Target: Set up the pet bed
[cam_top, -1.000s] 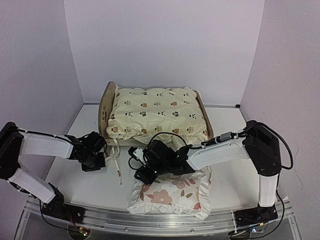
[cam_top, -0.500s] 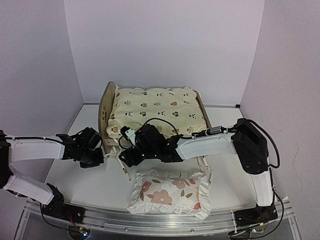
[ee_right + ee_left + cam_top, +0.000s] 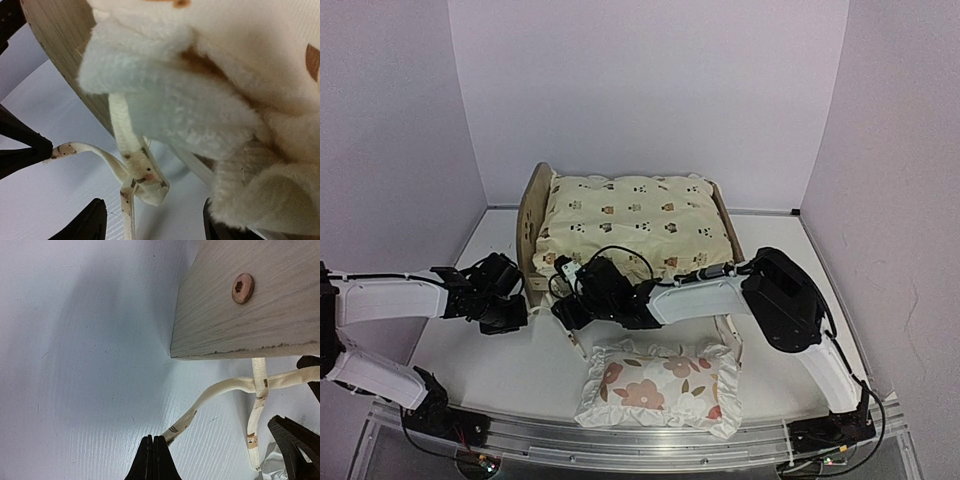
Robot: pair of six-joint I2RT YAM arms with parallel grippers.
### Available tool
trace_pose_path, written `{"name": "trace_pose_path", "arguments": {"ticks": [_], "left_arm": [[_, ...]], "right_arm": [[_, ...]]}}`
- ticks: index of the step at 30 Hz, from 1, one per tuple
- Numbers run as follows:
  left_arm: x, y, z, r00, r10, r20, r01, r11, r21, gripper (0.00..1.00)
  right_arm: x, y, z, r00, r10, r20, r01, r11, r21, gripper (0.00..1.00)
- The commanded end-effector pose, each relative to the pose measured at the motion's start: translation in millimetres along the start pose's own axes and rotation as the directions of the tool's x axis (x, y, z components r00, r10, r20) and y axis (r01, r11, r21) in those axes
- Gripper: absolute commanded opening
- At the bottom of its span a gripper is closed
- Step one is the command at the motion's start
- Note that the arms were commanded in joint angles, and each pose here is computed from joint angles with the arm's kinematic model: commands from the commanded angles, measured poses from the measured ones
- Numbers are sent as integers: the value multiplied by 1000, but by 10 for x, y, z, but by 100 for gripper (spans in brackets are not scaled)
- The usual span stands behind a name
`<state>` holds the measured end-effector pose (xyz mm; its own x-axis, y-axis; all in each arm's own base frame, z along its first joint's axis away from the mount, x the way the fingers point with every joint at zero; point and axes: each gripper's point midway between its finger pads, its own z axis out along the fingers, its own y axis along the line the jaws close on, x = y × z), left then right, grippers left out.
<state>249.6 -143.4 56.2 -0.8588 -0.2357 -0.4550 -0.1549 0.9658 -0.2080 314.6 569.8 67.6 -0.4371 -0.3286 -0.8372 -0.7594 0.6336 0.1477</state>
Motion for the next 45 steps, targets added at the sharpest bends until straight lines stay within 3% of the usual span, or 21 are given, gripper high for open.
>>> {"name": "trace_pose_path", "arguments": {"ticks": [1,11,20,23,35,45], "left_arm": [[-177,-167,-143,999,13,44,-15,998,53,0],[-195,-182,-179,999,16,50,-19,998,63,0],[-227,-238,-216,998,12,55,-16,996,87,0],[-272,-298,-249,998,10,62,-17,994,107,0],[-623,-784,-260,995,9,104,-31,977,211,0],[-597,-979,-267,997,7,77,-28,962,272,0]], "right_arm": [[-356,-95,74,989,34,142,-39,999,32,59],[-458,-138,40,967,75,243,-86,996,32,42],[-451,-132,26,965,85,248,-94,995,23,8],[-439,-94,-19,967,96,238,-98,995,-3,3],[-299,219,-260,980,107,166,-83,985,-151,4],[-394,521,-401,983,58,175,-12,968,-249,10]]}}
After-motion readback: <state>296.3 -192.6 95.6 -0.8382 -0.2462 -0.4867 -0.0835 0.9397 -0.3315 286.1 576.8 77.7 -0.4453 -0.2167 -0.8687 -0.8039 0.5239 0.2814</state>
